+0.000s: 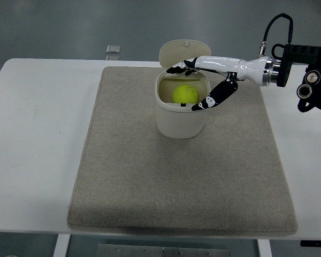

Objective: Pick up the tennis ball and place it in the box.

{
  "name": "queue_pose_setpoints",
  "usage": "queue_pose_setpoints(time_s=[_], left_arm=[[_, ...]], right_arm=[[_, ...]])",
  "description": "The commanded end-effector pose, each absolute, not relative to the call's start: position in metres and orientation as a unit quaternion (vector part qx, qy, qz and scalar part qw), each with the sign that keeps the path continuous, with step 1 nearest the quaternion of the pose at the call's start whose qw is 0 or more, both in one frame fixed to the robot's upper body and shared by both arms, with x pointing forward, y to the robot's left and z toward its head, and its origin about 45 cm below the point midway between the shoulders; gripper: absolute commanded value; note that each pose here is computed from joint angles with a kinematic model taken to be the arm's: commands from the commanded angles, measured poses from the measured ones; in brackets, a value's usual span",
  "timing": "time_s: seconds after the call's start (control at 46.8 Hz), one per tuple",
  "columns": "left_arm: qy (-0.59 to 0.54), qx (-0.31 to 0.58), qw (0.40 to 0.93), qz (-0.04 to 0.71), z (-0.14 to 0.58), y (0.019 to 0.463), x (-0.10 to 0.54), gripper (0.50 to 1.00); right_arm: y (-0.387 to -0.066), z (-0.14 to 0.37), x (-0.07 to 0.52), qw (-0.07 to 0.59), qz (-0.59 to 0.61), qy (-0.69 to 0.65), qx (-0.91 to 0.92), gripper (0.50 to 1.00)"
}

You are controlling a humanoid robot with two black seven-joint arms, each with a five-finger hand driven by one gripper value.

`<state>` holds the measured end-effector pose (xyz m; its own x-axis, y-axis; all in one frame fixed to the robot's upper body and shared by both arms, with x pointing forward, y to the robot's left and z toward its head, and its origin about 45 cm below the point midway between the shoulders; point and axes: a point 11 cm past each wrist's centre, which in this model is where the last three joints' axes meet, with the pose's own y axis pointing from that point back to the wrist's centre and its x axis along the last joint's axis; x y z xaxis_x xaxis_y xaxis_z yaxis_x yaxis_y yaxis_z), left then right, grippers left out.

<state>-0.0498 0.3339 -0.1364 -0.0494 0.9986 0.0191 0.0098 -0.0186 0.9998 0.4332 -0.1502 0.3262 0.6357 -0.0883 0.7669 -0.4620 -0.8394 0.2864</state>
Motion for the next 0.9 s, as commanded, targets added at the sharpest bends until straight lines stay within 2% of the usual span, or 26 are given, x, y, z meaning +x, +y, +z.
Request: queue_pose_setpoints(time_s=[0.0, 0.214, 0.47, 0.876], left_arm=[[0.51, 0.495, 0.48, 0.514, -0.136, 0.334, -0.05, 0.996], [0.51, 0.495, 0.48, 0.514, -0.136, 0.334, -0.05, 0.996], [0.509, 0.495, 0.481, 0.514, -0.136, 0.334, -0.049, 0.996], [0.509, 0.495, 0.481, 0.514, -0.136, 0.334, -0.049, 0.996]], right_arm=[[-0.154, 0.328, 0.432, 0.234, 0.38, -0.154, 0.881, 0.907], [-0.174, 0.342, 0.428, 0.212, 0.293, -0.151, 0.92, 0.907], [-0.214, 0.372, 0.427, 0.161, 0.22, -0.187, 0.944, 0.907], [-0.277, 0.352, 0.444, 0.105, 0.12, -0.315, 0.936, 0.907]])
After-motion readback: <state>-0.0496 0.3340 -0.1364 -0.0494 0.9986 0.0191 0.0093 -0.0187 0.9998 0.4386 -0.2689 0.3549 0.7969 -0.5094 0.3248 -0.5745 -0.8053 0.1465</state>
